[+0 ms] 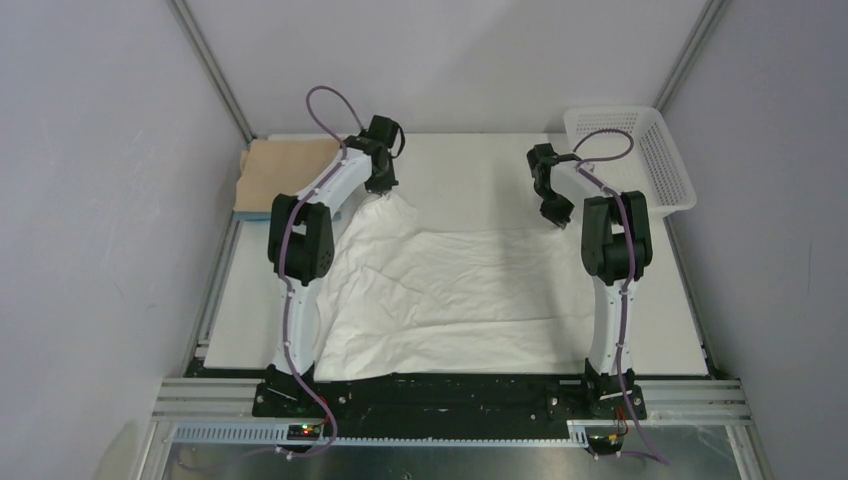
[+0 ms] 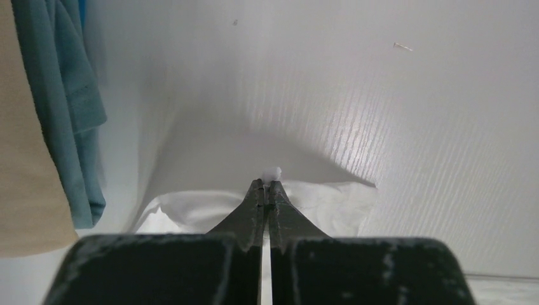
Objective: Fold and stack the t-shirts
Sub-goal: Grab the side of the flattened tshirt furthest away from the robot with both arms
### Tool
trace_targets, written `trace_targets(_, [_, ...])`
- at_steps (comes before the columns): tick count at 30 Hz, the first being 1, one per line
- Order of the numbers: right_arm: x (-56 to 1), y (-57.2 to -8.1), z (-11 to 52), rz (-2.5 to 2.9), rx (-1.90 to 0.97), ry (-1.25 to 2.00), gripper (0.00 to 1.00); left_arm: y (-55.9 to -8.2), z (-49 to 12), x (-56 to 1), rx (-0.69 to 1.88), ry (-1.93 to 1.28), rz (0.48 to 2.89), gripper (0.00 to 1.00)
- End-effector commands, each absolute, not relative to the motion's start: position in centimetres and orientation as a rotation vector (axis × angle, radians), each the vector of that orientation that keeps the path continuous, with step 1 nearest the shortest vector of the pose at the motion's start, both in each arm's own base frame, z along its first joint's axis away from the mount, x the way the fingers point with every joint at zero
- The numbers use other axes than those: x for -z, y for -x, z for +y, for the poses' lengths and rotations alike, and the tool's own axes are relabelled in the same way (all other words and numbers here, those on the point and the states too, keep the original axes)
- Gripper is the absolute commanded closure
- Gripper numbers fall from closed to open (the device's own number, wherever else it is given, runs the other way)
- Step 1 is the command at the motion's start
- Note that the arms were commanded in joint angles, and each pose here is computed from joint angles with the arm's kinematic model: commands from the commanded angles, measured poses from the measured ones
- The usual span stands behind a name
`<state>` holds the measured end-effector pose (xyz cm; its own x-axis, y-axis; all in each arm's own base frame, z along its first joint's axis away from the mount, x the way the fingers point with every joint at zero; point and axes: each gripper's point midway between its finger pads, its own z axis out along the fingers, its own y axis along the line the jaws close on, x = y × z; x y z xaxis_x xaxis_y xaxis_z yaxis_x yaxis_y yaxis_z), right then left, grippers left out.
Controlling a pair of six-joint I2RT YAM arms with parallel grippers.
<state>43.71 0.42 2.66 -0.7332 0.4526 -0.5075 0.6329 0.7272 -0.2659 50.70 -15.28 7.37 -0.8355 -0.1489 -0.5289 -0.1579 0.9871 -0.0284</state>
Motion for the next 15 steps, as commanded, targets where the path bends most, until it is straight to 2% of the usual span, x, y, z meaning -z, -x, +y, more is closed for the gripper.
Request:
trace_targets(1, [-4.4, -45.5, 0.4, 2.442, 0.555, -0.843, 0.99, -51.0, -15.3, -11.4, -0.009, 0.187, 2.486, 1.0])
trace_targets(9, [-8.0, -45.5, 2.2, 2.36, 0.436, -0.75, 1.0, -47.9, -15.6, -13.7, 0.001, 0.155, 2.443, 1.0])
trace_targets(15, [-8.5, -42.0, 3.3, 2.377, 0.381, -0.68, 1.0, -43.0, -15.4, -14.1, -0.027, 0.175, 2.408, 1.0])
